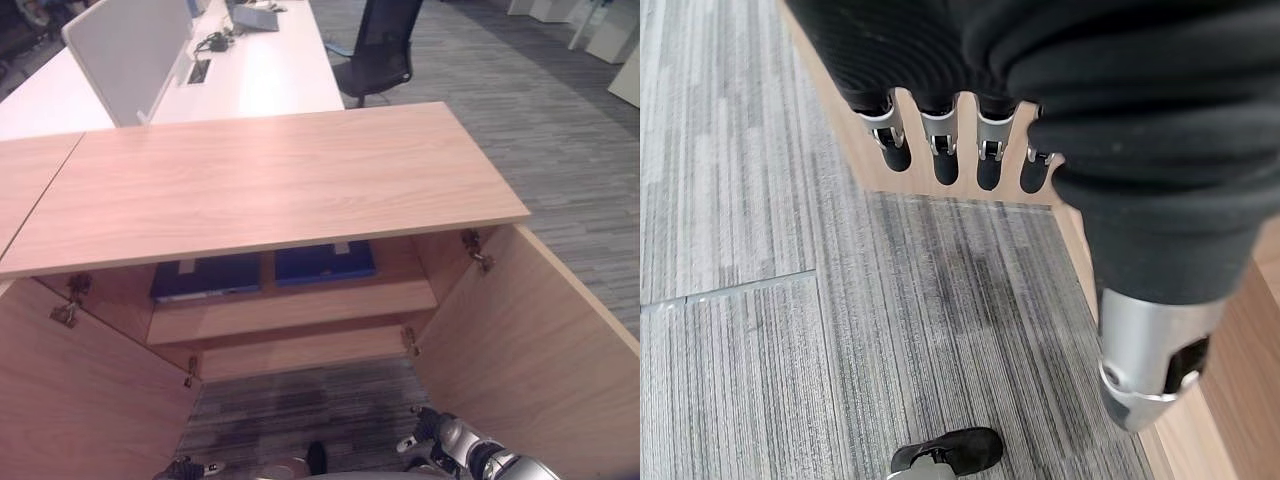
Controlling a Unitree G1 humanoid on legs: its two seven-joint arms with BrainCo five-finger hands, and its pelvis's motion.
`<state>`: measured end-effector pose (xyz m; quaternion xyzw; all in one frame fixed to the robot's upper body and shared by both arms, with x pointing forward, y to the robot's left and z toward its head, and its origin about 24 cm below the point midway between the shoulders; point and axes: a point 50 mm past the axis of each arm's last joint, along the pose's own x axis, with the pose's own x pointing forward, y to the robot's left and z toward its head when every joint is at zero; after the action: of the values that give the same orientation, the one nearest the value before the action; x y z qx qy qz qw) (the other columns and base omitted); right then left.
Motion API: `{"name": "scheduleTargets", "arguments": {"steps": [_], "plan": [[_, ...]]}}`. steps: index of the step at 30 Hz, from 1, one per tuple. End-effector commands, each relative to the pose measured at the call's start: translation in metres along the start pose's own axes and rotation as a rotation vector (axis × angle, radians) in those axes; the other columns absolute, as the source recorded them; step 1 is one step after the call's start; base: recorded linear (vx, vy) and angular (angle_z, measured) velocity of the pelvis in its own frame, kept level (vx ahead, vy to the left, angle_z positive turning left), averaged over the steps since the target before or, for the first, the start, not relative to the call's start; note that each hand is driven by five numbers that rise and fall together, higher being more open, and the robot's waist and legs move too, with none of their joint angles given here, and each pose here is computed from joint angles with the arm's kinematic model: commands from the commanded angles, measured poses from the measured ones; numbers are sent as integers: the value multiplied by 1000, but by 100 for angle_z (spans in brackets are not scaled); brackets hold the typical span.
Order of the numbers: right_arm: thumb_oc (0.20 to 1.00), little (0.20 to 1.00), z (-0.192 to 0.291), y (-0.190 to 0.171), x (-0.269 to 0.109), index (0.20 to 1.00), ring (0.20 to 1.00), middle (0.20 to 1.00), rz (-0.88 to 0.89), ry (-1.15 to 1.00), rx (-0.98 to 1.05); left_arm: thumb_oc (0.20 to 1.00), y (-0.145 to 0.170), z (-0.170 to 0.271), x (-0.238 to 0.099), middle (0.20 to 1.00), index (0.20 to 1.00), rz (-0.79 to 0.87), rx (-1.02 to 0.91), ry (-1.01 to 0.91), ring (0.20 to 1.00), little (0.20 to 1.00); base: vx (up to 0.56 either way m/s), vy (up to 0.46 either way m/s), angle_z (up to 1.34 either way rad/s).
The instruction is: Put the empty folder in the office cabinet
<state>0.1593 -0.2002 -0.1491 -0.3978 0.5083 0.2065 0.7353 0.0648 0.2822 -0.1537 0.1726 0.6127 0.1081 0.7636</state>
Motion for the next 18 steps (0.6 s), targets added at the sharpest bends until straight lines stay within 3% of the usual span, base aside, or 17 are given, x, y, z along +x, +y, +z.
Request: {"name": "scheduleTargets", "arguments": {"steps": [1, 18], "plan": [[1000, 1000, -13, -8, 0, 1000, 1000, 1000, -23, 53, 72, 1000, 12, -8, 0, 1000, 1000, 28, -11, 57, 1000, 1000, 30, -81, -32], [1000, 1000, -70, 24, -10, 1000, 1000, 1000, 12, 219, 299, 1000, -23, -13, -2, 1000, 1000, -55, -38, 73, 1000, 1000, -11, -172, -28]]}}
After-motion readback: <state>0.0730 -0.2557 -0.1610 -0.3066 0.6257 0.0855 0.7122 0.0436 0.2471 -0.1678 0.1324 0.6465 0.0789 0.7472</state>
